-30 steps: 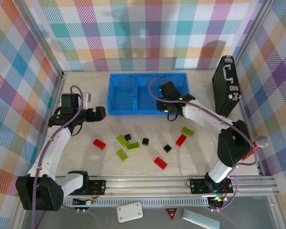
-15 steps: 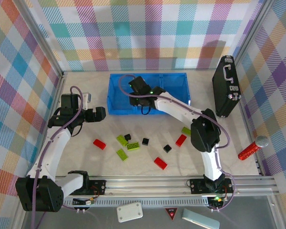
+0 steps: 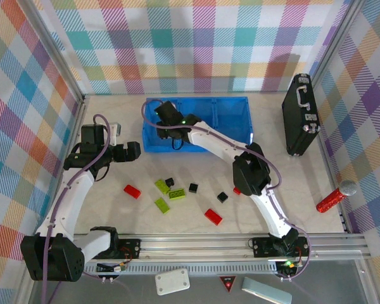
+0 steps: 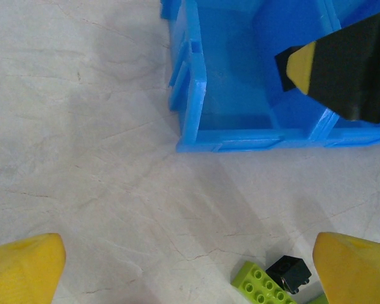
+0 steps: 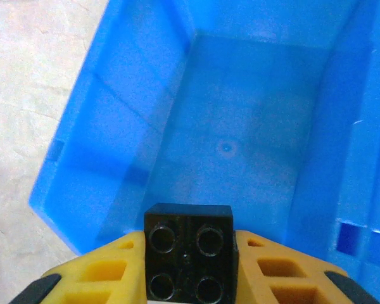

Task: Sort the legos into containers by color
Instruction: Place the lego in the container.

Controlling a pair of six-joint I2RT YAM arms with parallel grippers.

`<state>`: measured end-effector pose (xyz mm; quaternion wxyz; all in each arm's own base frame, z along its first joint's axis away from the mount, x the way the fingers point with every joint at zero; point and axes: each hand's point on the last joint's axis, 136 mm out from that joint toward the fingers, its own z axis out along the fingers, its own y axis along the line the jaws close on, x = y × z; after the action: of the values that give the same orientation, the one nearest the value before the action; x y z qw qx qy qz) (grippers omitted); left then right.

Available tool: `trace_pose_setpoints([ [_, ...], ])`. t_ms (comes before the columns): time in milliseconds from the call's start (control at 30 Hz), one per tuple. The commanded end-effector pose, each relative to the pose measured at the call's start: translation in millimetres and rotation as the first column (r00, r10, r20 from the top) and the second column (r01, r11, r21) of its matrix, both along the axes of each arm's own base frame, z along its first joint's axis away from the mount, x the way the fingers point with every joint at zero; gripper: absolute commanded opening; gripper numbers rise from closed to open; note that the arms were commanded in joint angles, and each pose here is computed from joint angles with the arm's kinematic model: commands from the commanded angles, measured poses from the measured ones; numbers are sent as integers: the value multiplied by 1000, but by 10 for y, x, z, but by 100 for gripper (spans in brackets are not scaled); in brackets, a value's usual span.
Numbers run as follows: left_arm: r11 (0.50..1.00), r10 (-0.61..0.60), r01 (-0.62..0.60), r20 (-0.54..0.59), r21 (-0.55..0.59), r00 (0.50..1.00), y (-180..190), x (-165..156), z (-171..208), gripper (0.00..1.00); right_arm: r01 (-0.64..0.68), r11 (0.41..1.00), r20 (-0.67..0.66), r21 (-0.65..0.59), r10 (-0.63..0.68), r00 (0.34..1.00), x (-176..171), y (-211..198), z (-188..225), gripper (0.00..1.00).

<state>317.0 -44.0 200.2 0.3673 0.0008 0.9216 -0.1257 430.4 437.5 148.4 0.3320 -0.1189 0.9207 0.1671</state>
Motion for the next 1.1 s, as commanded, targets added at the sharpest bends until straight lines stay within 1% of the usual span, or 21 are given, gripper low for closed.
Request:
trace_pose_setpoints([
  [0, 1000, 9, -9, 11, -25, 1000, 9, -2, 24, 100, -19, 1000, 31, 4, 19, 999, 73, 208, -74, 31],
  [300, 999, 9, -9, 11, -32, 1000, 10, 4, 19, 100, -9, 1000, 4, -20, 9, 1000, 166, 329, -516, 30],
  [500, 999, 4, -4, 9, -43, 1000, -5, 11, 17, 100, -5, 1000, -17, -27, 4, 1000, 157, 365, -698, 31],
  [600, 999, 4, -4, 8, -43, 1000, -5, 10, 15, 100, -8, 999, -22, -34, 7, 1000, 142, 383, -743, 35],
  [733, 999, 3, -3, 9, -44, 1000, -8, 9, 19, 100, -10, 999, -16, -31, 10, 1000, 127, 403, -680, 43],
  [800, 999, 3, -3, 8, -45, 1000, -7, 8, 18, 100, -16, 999, -8, -29, 16, 1000, 119, 409, -611, 46],
  [1067, 999, 1, 0, 12, -51, 1000, -16, 13, 24, 100, -43, 999, 24, -21, 43, 999, 43, 403, -253, 47],
])
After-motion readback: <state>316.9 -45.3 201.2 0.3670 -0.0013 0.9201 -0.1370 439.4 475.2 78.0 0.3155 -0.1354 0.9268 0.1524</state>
